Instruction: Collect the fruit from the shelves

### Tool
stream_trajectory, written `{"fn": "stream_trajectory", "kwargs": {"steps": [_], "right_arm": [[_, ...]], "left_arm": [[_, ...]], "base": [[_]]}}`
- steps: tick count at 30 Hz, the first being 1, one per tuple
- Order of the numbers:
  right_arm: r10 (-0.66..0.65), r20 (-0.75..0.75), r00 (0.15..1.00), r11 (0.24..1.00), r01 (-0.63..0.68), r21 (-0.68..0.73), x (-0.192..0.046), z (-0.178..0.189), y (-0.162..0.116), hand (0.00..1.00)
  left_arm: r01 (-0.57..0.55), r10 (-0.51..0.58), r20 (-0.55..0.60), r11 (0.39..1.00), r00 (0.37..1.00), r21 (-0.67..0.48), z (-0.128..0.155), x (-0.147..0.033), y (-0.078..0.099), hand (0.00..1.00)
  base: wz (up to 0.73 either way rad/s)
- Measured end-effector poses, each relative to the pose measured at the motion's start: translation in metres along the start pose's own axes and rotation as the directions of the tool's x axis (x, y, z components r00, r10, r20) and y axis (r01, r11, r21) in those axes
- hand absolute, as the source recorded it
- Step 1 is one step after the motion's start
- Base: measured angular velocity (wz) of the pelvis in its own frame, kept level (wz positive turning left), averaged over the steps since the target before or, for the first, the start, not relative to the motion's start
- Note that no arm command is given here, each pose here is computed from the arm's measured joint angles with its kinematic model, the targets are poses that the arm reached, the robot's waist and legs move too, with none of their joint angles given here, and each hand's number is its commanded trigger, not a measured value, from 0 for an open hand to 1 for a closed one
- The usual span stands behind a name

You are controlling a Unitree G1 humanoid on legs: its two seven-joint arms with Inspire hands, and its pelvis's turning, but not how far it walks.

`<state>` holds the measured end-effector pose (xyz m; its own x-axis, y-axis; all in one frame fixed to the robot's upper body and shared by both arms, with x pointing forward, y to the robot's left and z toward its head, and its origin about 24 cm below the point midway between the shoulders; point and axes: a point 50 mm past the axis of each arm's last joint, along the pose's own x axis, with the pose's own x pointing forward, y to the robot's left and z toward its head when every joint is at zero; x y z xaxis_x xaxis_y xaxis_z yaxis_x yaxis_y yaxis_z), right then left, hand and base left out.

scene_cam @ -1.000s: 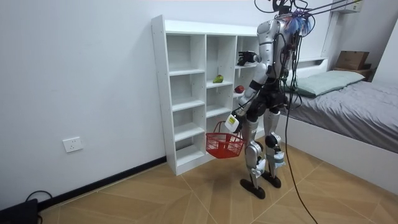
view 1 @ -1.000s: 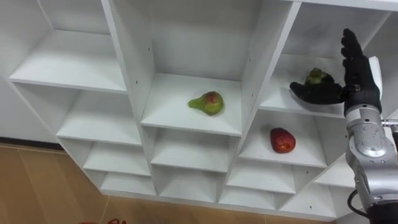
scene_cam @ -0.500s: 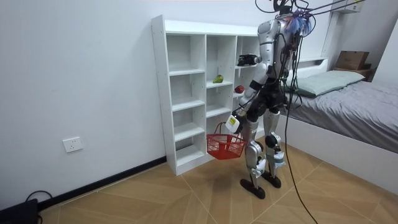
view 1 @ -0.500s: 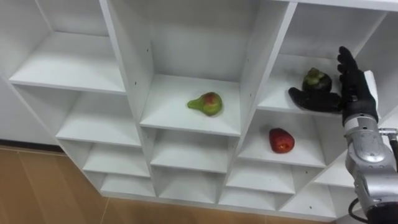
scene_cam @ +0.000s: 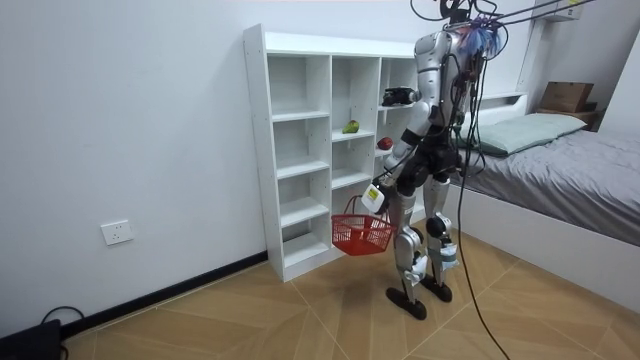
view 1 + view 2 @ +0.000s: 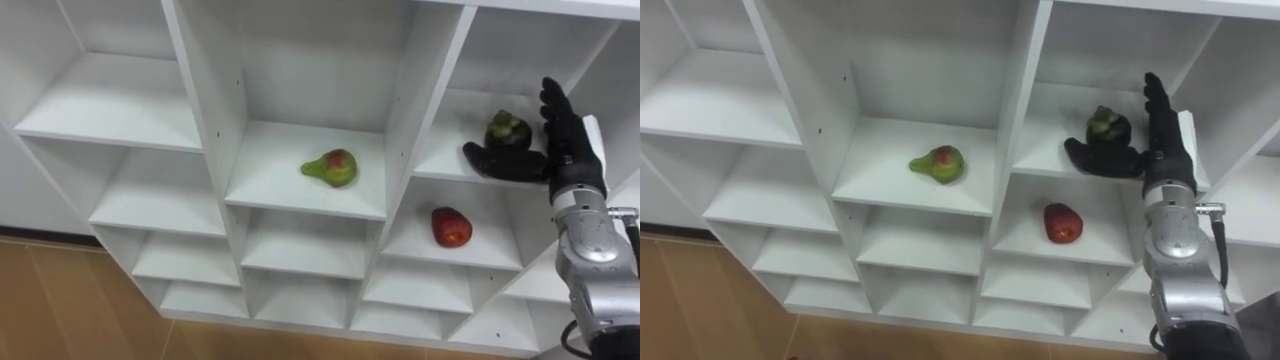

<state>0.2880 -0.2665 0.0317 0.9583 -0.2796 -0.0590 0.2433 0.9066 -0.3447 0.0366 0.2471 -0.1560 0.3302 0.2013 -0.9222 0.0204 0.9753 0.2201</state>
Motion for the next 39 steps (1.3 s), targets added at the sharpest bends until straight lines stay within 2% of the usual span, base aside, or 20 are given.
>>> {"fn": "stream_trajectory", "kwargs": {"steps": [1,2,14,39], "right_arm": [[0.001,-0.001,1.0,1.0,-0.001,-0.003,0.0,0.0,0.0,0.98],[0.001,-0.001,1.0,1.0,-0.001,-0.005,0.0,0.0,0.0,1.0],[-0.031,0.014,0.999,0.997,0.032,-0.069,0.002,0.002,-0.017,1.0],[-0.035,0.019,0.999,0.998,0.035,-0.048,0.006,0.004,-0.016,1.0]], "left_arm": [[-0.004,0.004,0.001,1.0,1.0,0.0,0.0,0.0,0.0,1.0],[-0.004,0.004,0.001,1.0,1.0,0.0,0.0,0.0,0.0,1.0],[-0.009,0.009,0.0,1.0,1.0,0.013,-0.001,-0.001,0.002,1.0],[-0.007,0.006,0.037,1.0,0.999,0.024,0.014,0.003,0.0,1.0]], "base": [[0.0],[0.0],[0.0],[-0.01]]}}
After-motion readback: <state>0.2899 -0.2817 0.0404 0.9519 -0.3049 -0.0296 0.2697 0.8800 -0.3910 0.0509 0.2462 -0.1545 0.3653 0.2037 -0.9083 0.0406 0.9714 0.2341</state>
